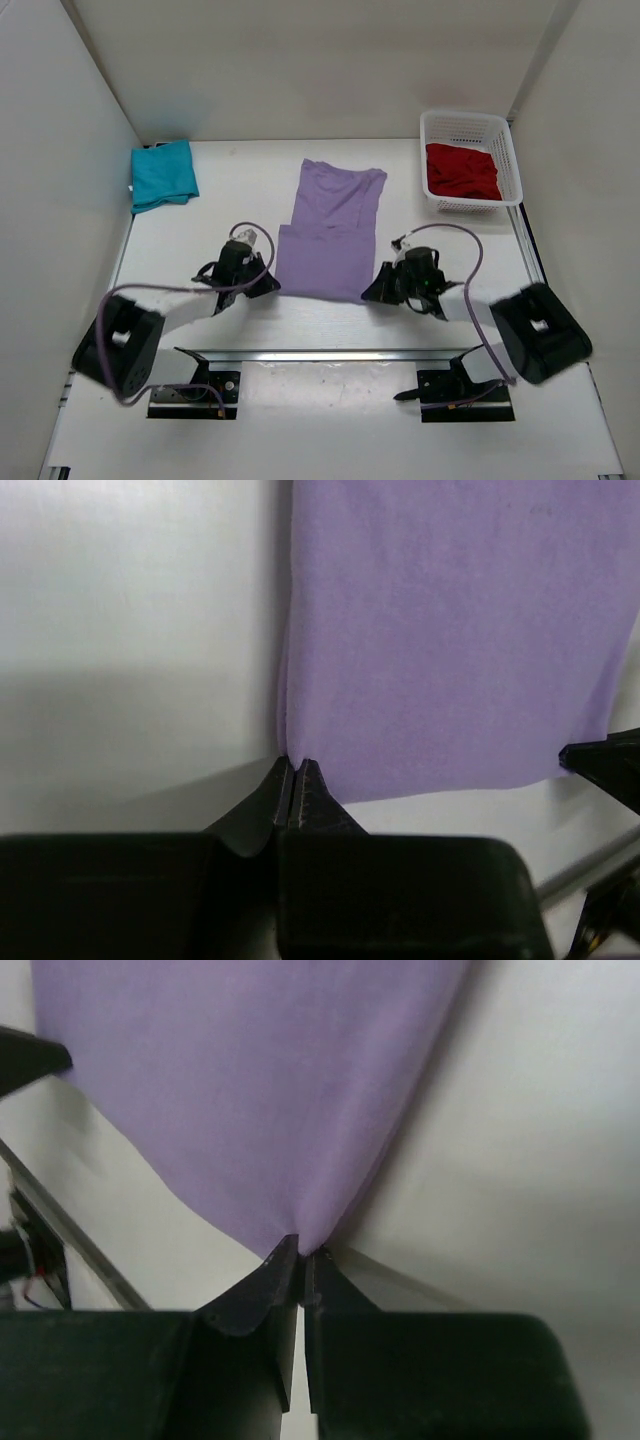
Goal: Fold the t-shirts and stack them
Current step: Grab one side of the 2/3 rectangular tshirt with both arms, then fold the long partially folded tshirt into a neat square
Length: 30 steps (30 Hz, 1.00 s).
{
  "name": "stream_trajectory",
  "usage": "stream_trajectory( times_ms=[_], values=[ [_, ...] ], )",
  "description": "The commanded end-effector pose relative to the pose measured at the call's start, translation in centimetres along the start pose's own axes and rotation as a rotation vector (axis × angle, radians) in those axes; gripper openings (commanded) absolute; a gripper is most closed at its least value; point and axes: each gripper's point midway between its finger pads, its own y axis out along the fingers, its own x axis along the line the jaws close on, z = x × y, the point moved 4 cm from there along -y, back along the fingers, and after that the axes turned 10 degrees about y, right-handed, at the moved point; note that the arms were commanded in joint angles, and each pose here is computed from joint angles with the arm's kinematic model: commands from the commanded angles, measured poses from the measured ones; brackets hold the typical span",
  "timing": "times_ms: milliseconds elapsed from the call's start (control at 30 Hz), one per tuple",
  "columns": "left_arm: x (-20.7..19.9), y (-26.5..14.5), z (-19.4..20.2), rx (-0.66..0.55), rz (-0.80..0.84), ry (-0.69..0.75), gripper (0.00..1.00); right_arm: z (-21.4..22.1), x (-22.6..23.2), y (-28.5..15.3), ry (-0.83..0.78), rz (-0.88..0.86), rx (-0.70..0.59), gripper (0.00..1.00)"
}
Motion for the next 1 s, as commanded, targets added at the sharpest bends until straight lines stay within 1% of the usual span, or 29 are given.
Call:
stream_trajectory(
  times_ms=[0,33,67,100,133,167,200,233,267,300,333,367,400,433,467,500,533,567,633,667,700,733,767,800,833,867,900,933,967],
  values=[
    [1.3,-3.5,4.9,0.103,-0.052,0.08,0.0,5.8,-1.4,-2.4,-0.025,0.104,0.053,0.01],
    [1.3,-4.9,6.1,0.112,-0.046,0.086,0.0,7.3,-0.9,-3.1,-0.071,0.122,0.057,0.0],
    [0.7,-6.2,6.7,0.102,-0.025,0.104,0.0,9.3,-1.3,-3.7,-0.072,0.154,0.091,0.0],
    [1.5,-6.9,8.3,0.139,-0.065,0.081,0.0,10.3,-0.3,-4.5,-0.077,0.112,0.093,0.0],
    [0.3,-7.9,7.9,0.087,-0.005,0.071,0.0,10.5,0.0,-5.2,-0.078,0.112,0.077,0.0],
    [0.0,-8.8,8.0,0.072,0.011,0.065,0.0,10.5,0.2,-5.7,-0.076,0.133,0.075,0.0],
    [-1.0,-9.7,7.1,0.034,0.047,0.037,0.0,9.7,1.3,-6.3,-0.086,0.107,0.046,0.0],
    [-2.3,-10.4,5.8,0.009,0.094,0.035,0.0,7.7,2.9,-6.8,-0.099,0.074,-0.011,0.0],
    [-3.5,-11.0,3.8,-0.031,0.115,0.03,0.0,7.0,3.3,-7.1,-0.107,0.073,-0.012,0.0],
    [-4.2,-10.9,2.8,-0.029,0.122,0.05,0.0,5.2,4.7,-7.5,-0.131,0.042,-0.04,0.0],
    [-6.0,-11.7,0.1,-0.098,0.149,0.086,0.0,2.7,5.9,-7.8,-0.149,0.038,-0.086,0.0],
    [-7.2,-11.7,-2.0,-0.124,0.149,0.117,0.0,1.8,6.0,-7.6,-0.147,0.042,-0.075,0.01],
    [-7.8,-10.8,-3.7,-0.137,0.146,0.114,0.0,-0.6,6.9,-8.0,-0.161,0.024,-0.115,0.0],
    [-9.6,-11.1,-6.2,-0.19,0.196,0.129,0.0,-3.2,7.2,-8.1,-0.165,0.039,-0.167,0.0],
    [-10.0,-9.9,-8.6,-0.195,0.19,0.116,0.0,-5.3,7.0,-7.9,-0.151,0.056,-0.19,0.0],
    [-9.6,-7.7,-9.9,-0.182,0.164,0.097,0.0,-6.5,7.5,-7.8,-0.156,0.025,-0.198,0.0],
    [-10.0,-5.8,-11.9,-0.175,0.161,0.094,0.0,-8.8,7.2,-7.5,-0.138,0.039,-0.223,0.0],
    [-11.2,-5.5,-14.6,-0.215,0.172,0.098,0.0,-9.8,6.4,-6.6,-0.12,0.067,-0.216,0.0],
    [-11.8,-1.2,-18.7,-0.21,0.106,0.1,0.0,-14.1,6.7,-6.3,-0.102,0.05,-0.257,0.0],
    [-11.1,-0.1,-19.6,-0.196,0.065,0.097,0.0,-16.2,6.0,-5.5,-0.079,0.07,-0.269,0.0],
    [-11.3,2.2,-21.2,-0.185,0.054,0.087,0.0,-17.8,5.5,-4.5,-0.066,0.078,-0.263,0.0],
    [-9.9,4.8,-20.8,-0.119,0.032,0.061,0.0,-18.9,5.1,-4.3,-0.051,0.08,-0.264,0.0],
    [-9.4,6.7,-21.9,-0.106,0.038,0.031,0.0,-20.5,4.2,-3.3,-0.026,0.102,-0.249,0.0],
    [-10.7,7.0,-23.2,-0.125,0.069,0.035,0.02,-22.1,3.5,-2.7,-0.013,0.117,-0.249,0.0],
    [-9.7,8.7,-22.9,-0.104,0.042,0.026,0.03,-22.5,3.2,-2.3,-0.013,0.131,-0.249,0.0],
    [-9.7,9.9,-23.7,-0.114,0.026,0.023,0.05,-23.8,2.5,-1.9,-0.001,0.156,-0.276,0.0],
    [-10.1,9.8,-25.2,-0.148,0.027,0.023,0.06,-24.6,1.7,-1.5,0.02,0.169,-0.277,0.0],
    [-9.7,10.6,-26.0,-0.159,0.023,0.003,0.07,-25.1,1.0,-0.9,0.021,0.185,-0.279,0.0],
    [-8.3,11.9,-26.1,-0.153,-0.001,-0.016,0.1,-26.2,0.8,-0.8,0.033,0.198,-0.293,0.01]
  ],
)
